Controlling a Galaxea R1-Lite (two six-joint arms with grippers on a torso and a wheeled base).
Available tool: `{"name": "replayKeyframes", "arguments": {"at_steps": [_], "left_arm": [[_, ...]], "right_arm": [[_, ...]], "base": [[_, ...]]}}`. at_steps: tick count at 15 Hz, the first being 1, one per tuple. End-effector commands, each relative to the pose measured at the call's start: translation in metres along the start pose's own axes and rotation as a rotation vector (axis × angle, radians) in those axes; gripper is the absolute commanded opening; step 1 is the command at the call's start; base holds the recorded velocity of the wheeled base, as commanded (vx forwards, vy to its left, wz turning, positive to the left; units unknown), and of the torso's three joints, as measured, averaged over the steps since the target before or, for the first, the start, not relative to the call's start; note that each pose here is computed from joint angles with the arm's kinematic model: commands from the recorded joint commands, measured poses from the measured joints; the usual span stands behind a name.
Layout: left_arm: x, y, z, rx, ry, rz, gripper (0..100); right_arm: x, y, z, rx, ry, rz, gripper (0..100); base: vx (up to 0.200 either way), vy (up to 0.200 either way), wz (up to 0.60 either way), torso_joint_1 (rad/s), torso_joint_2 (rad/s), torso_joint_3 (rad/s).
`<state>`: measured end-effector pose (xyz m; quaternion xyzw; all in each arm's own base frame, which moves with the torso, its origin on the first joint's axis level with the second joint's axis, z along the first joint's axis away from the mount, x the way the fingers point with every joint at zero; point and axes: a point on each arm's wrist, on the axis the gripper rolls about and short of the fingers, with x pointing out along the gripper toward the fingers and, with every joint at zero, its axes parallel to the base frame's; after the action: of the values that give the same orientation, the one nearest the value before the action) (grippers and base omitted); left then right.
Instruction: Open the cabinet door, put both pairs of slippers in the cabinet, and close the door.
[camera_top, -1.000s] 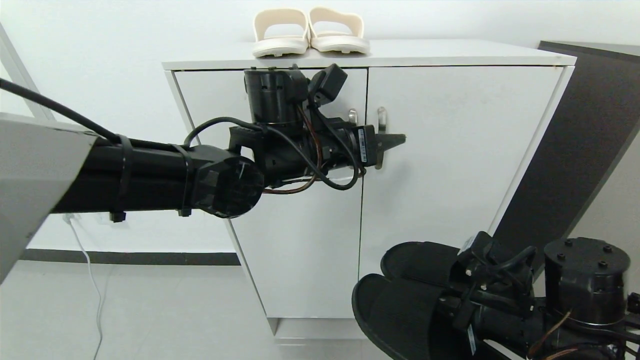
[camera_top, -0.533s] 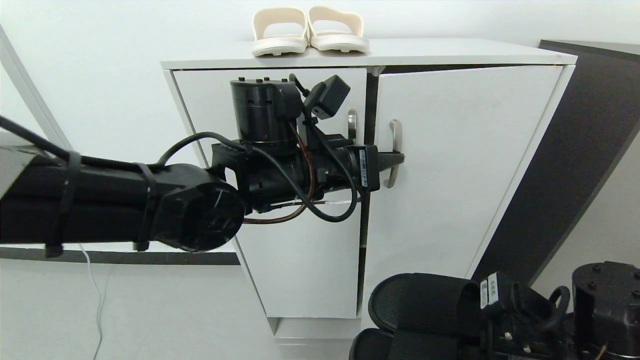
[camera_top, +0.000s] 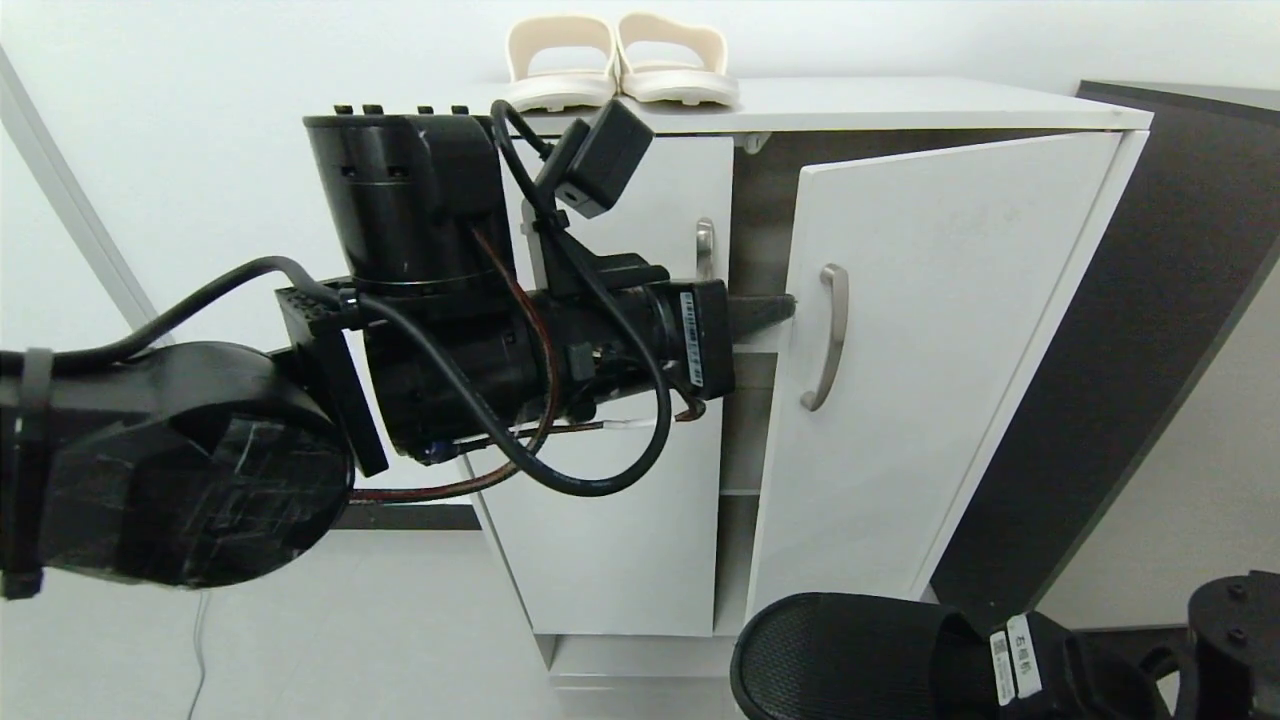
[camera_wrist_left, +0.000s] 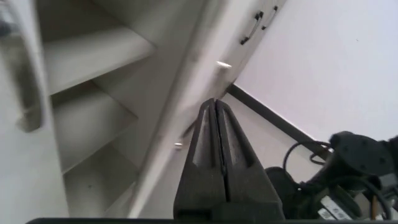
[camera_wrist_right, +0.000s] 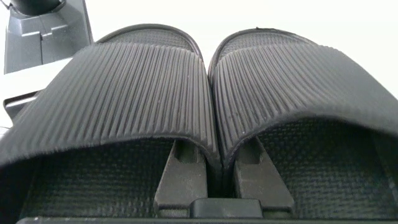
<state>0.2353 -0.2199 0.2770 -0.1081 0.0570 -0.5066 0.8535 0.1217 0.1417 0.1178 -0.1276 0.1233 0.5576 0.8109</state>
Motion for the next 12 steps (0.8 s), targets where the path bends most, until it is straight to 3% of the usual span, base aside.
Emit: {"name": "replayKeyframes", "arguments": {"at_steps": [1, 5, 6, 10, 12], "left_arm": [[0.001, 0.013, -0.001, -0.003, 0.000, 0.034, 0], [0.034, 0.044, -0.008, -0.004, -0.057, 0.058, 0], [0.035, 0.044, -0.007, -0.004, -0.060, 0.058, 0], [0.051, 0.052, -0.009, -0.076, -0.073, 0.052, 0], [0.052, 0.052, -0.010, -0.084, -0.073, 0.052, 0]], "right_arm": [[0.000, 0.002, 0.000, -0.001, 0.003, 0.007, 0], [0.003, 0.004, -0.002, 0.002, 0.017, 0.018, 0], [0.003, 0.004, -0.002, 0.002, 0.017, 0.018, 0], [0.003, 0.005, -0.004, 0.005, 0.030, 0.027, 0], [0.002, 0.008, -0.006, 0.003, 0.038, 0.040, 0]], "base": [[0.000, 0.000, 0.00, 0.000, 0.00, 0.000], [0.000, 0.000, 0.00, 0.000, 0.00, 0.000], [0.000, 0.000, 0.00, 0.000, 0.00, 0.000], [0.000, 0.000, 0.00, 0.000, 0.00, 0.000], [-0.100, 0.000, 0.00, 0.001, 0.00, 0.001]]}}
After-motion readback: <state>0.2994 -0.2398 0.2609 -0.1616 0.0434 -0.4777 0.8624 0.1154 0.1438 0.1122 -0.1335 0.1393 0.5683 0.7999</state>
